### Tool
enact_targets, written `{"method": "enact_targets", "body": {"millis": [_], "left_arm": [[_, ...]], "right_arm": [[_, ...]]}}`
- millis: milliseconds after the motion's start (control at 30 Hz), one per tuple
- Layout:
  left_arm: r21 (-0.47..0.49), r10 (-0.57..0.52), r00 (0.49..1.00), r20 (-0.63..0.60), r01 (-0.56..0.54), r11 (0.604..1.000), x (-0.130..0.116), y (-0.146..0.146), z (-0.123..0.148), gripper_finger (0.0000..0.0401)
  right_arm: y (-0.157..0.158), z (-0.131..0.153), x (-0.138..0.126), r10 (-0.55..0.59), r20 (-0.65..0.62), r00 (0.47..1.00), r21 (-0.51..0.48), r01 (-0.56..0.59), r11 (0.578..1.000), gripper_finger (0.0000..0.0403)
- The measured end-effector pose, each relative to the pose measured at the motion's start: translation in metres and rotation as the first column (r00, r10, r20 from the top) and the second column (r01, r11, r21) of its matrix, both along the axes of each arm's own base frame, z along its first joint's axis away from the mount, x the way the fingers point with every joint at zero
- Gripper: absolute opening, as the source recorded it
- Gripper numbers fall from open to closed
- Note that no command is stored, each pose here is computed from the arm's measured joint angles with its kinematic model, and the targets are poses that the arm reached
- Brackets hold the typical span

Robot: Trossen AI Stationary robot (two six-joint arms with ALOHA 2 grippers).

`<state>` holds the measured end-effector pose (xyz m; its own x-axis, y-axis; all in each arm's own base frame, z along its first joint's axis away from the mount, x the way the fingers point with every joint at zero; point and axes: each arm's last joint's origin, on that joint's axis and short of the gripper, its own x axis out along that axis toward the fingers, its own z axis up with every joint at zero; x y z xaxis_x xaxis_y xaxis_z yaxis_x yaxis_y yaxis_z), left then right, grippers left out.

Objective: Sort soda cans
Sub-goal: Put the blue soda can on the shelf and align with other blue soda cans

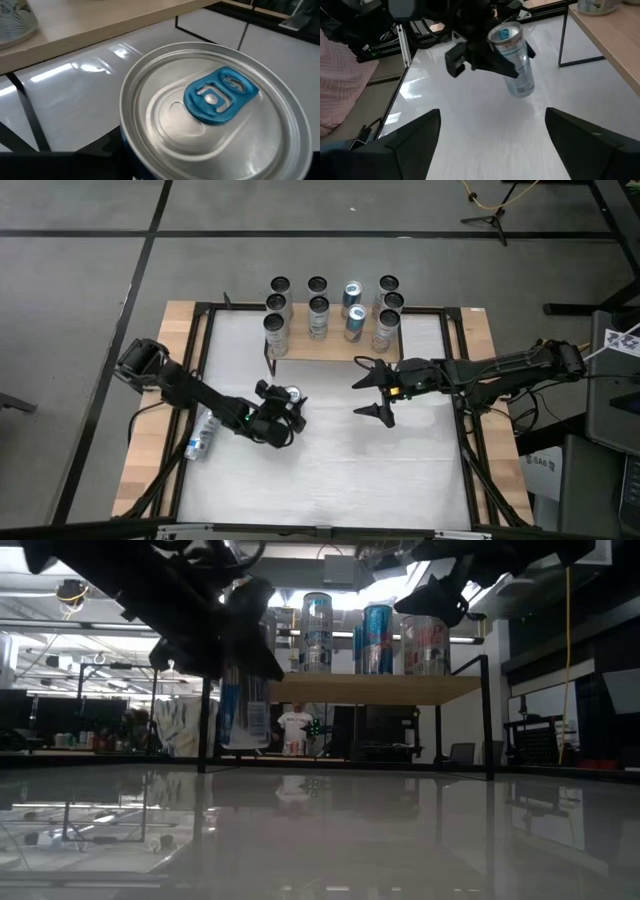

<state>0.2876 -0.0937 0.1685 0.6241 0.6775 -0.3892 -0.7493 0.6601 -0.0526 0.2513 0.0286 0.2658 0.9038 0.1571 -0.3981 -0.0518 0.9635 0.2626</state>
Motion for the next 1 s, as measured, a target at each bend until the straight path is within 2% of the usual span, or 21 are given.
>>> {"method": "enact_targets", "body": {"millis": [267,633,800,1000], "left_arm": [[-0.027,0.024,1.000,0.004,-0.024,0.999,0.004,0.007,-0.003,0.0220],[-0.077,0.025,1.000,-0.004,-0.025,0.997,0.013,0.004,-0.029,0.0221],[-0.123,-0.006,1.000,-0.012,0.005,0.992,0.014,0.003,-0.030,0.0221],[-0.133,-0.011,1.000,0.002,0.011,0.991,0.015,0.002,-0.029,0.0223]], "right_arm": [[0.000,0.000,0.000,0.000,0.000,1.000,0.000,0.000,1.000,0.0356],[0.000,0.000,0.000,-0.001,0.000,1.000,-0.001,0.001,1.000,0.0356],[0.000,0.000,0.000,-0.001,0.000,1.000,-0.001,0.001,1.000,0.0356],[0.000,0.000,0.000,0.000,0.000,1.000,0.000,0.000,1.000,0.0356]]}}
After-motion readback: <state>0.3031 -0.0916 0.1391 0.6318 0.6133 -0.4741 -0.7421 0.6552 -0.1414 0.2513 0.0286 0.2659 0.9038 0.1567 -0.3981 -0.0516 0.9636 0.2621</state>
